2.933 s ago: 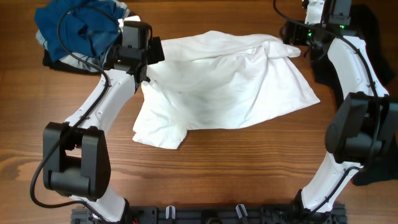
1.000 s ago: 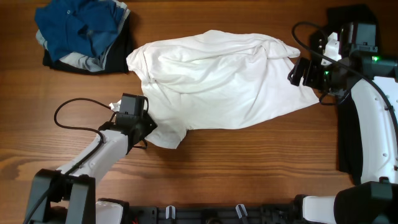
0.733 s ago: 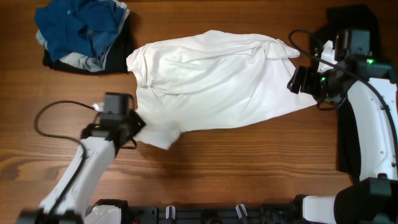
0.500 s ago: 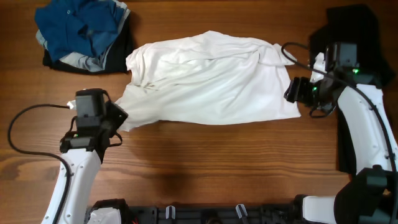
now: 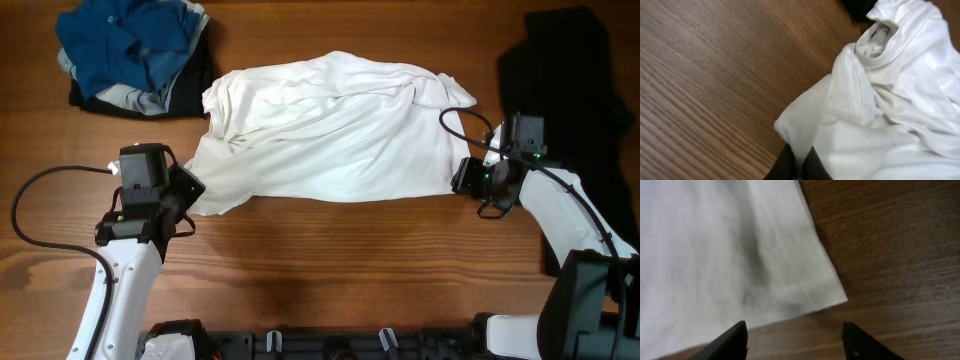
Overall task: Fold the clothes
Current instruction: 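Grasp the shirt's lower corners with the left and right grippers, then lift the shirt with both grippers and shake it out toward the back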
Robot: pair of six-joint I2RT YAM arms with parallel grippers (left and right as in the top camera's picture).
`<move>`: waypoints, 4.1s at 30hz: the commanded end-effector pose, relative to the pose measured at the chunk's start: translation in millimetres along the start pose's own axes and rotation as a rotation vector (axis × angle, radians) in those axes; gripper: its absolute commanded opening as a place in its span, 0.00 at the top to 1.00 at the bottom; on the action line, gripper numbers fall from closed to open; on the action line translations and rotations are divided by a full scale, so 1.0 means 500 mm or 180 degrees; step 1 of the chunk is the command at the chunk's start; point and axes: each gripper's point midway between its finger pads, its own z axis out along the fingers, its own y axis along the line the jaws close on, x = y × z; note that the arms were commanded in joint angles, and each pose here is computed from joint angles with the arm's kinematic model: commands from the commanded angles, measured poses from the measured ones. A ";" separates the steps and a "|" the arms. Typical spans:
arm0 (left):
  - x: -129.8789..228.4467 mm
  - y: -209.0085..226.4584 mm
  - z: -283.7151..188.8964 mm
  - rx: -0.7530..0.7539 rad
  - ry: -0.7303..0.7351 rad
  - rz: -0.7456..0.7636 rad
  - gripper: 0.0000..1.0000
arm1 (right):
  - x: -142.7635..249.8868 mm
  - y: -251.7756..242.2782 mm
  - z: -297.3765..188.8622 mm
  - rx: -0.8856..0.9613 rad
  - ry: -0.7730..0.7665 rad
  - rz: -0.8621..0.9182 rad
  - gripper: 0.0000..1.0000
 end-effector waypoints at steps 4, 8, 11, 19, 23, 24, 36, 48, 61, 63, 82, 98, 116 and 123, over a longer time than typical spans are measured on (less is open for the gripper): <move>0.002 0.013 -0.006 -0.0094 0.0024 0.0038 0.96 | 0.015 -0.024 0.040 0.0094 -0.0125 0.0352 0.40; 0.014 0.025 -0.007 -0.0173 0.0097 0.0039 0.96 | 0.017 -0.026 0.054 0.0091 -0.0132 0.0372 0.41; 0.016 0.027 -0.007 -0.0188 0.0114 0.0040 0.96 | 0.009 -0.025 0.065 0.0080 -0.0164 0.0432 0.44; 0.026 0.036 -0.008 -0.0242 0.0178 0.0043 0.96 | 0.032 -0.013 0.127 -0.0060 0.0090 0.0527 0.50; 0.027 0.036 -0.008 -0.0245 0.0183 0.0042 0.96 | 0.037 -0.012 0.127 -0.0069 0.0129 0.0531 0.89; 0.027 0.036 -0.008 -0.0245 0.0183 0.0042 0.96 | 0.040 -0.008 0.127 -0.0110 0.0151 0.0530 0.96; -0.091 -0.064 -0.139 0.0201 -0.0355 0.0203 0.96 | -0.139 0.073 -0.149 -0.0505 -0.0584 0.0104 0.96; -0.322 -0.250 -0.589 0.1361 -0.2065 0.0471 0.96 | -0.299 0.046 -0.745 -0.0440 -0.2444 -0.0107 0.96; -0.376 -0.237 -0.998 0.1784 -0.3628 0.0506 0.96 | -0.194 0.049 -1.059 -0.0140 -0.3608 -0.0459 0.96; -0.374 -0.235 -1.024 0.1795 -0.3743 0.0551 0.96 | -0.177 0.051 -1.084 -0.0076 -0.3722 -0.0527 0.96; -0.409 -0.337 -0.863 0.1671 -0.2786 0.0985 0.96 | -0.266 0.079 -0.927 -0.0446 -0.2775 -0.0886 0.96; -0.648 -0.624 -0.578 0.2515 -0.3056 0.0883 0.96 | -0.638 0.125 -0.857 -0.1091 -0.3596 -0.0662 0.96; -0.479 -0.512 -0.288 0.1287 -0.1111 0.1508 0.96 | -0.602 0.069 -0.556 -0.0798 -0.2114 -0.0655 0.96; -0.377 -0.425 -0.234 0.0844 -0.0268 0.1534 0.96 | -0.526 0.085 -0.534 -0.0962 -0.1648 -0.0752 0.96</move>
